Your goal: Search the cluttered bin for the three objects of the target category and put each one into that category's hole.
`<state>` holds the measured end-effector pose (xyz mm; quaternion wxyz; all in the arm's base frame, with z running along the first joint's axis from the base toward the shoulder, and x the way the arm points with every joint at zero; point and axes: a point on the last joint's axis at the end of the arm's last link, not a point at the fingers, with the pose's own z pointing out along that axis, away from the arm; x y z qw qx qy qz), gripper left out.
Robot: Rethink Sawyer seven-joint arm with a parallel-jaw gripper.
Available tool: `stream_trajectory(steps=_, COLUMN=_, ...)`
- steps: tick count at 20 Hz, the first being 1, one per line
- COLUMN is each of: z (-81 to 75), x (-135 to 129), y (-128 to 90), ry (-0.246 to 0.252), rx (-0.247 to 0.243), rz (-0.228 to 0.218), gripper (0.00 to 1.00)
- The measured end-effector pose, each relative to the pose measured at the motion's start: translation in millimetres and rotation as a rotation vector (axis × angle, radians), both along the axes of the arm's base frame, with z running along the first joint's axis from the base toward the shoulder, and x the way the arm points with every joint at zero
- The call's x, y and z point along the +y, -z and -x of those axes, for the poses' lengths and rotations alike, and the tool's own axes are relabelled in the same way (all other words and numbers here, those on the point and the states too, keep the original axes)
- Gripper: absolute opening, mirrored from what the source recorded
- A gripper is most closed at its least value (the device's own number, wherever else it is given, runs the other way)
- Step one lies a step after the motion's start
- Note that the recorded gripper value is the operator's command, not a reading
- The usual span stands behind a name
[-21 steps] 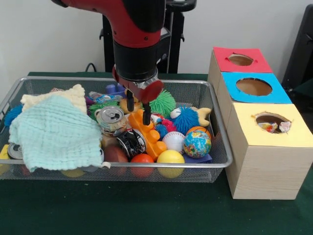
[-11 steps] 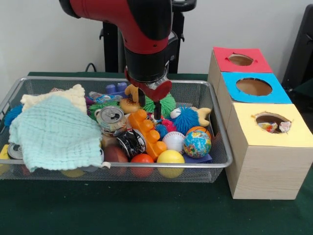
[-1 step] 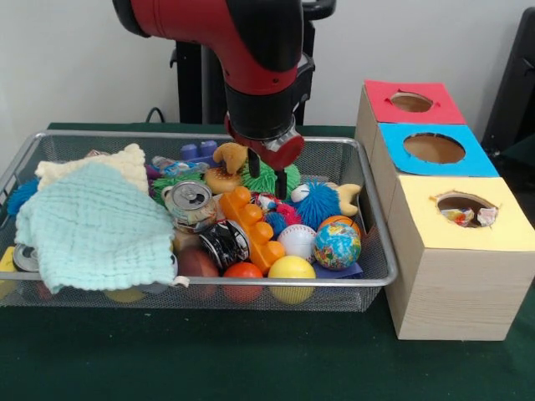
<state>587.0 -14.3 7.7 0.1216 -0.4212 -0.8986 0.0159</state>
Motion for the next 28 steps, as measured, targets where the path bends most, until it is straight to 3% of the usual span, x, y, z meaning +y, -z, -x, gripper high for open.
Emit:
stream_trajectory(steps=5, z=4.4, x=2, y=13, ry=-0.001, rx=-0.002, rz=0.001, gripper=1.0)
stream_trajectory(steps=13, z=7.6, x=2, y=39, ry=-0.003, rx=-0.052, rz=0.023, gripper=1.0)
stream_trajectory(steps=22, z=20.9, x=6, y=52, ry=-0.025, rx=-0.028, rz=0.051, gripper=1.0)
stream_trajectory(steps=23, z=25.5, x=8, y=56, ry=-0.035, rx=-0.017, rz=0.065, gripper=0.0)
stream_trajectory(steps=28, z=26.8, x=11, y=57, ry=-0.048, rx=-0.014, rz=0.076, gripper=0.0)
